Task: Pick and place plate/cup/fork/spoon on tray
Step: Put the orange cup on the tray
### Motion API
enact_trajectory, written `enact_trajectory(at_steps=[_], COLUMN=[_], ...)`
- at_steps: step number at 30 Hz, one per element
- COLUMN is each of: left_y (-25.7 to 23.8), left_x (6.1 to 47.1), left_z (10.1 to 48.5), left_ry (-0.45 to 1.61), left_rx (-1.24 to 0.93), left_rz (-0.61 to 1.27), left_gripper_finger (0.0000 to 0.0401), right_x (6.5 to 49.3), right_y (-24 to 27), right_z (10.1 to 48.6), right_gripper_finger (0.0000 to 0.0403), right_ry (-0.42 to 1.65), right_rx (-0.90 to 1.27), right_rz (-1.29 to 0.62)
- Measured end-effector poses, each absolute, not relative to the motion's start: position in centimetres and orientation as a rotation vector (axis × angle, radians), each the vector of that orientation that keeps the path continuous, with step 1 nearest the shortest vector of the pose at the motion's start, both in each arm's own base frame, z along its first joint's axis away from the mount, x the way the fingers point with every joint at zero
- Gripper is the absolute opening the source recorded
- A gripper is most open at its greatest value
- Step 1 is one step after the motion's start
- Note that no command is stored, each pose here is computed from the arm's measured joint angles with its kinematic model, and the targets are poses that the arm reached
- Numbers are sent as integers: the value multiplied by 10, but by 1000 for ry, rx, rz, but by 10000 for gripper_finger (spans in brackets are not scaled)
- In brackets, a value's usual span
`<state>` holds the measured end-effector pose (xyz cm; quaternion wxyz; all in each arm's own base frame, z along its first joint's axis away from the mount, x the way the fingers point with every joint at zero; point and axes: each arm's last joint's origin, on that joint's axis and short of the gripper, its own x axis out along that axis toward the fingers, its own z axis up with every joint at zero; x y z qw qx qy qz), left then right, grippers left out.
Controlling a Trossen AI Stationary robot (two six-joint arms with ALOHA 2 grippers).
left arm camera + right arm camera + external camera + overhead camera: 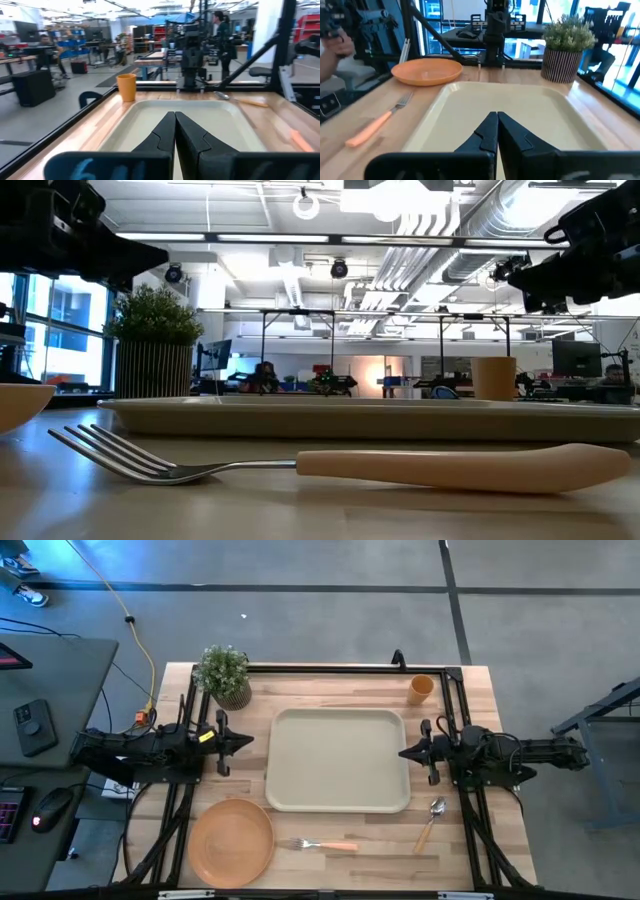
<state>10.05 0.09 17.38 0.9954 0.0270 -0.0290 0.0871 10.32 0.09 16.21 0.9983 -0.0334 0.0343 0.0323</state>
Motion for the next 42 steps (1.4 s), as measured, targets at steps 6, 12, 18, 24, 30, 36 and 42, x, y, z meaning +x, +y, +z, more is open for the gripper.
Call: enact_trajectory(at_steps=[6,12,18,24,30,36,42], left_y=[1,2,3,6,7,10,11], left_x=[101,104,112,122,128,134,141], left_z=[174,177,178,176,186,220,240], left_ry=[-55,-82,-86,-67,-114,-103,-15], left_rx=[54,72,33,-1,-20,-4,74], left_rz=[181,235,289,393,476,583,579], left_gripper_finger=[1,19,70,118,122,120,120], right_x=[103,101,107,117,122,123,125], right_y=[1,-4,-6,-6,-8,-10,-14], right_z=[175,194,186,183,186,202,203], right_gripper_finger=[0,0,0,10,49,97,138], right_ry=[-65,-257,-176,-134,-156,-222,-142], right_rx=[-77,36,180,68,-9,-60,-99], right_rz=[60,-91,-167,-152,-246,-303,-470])
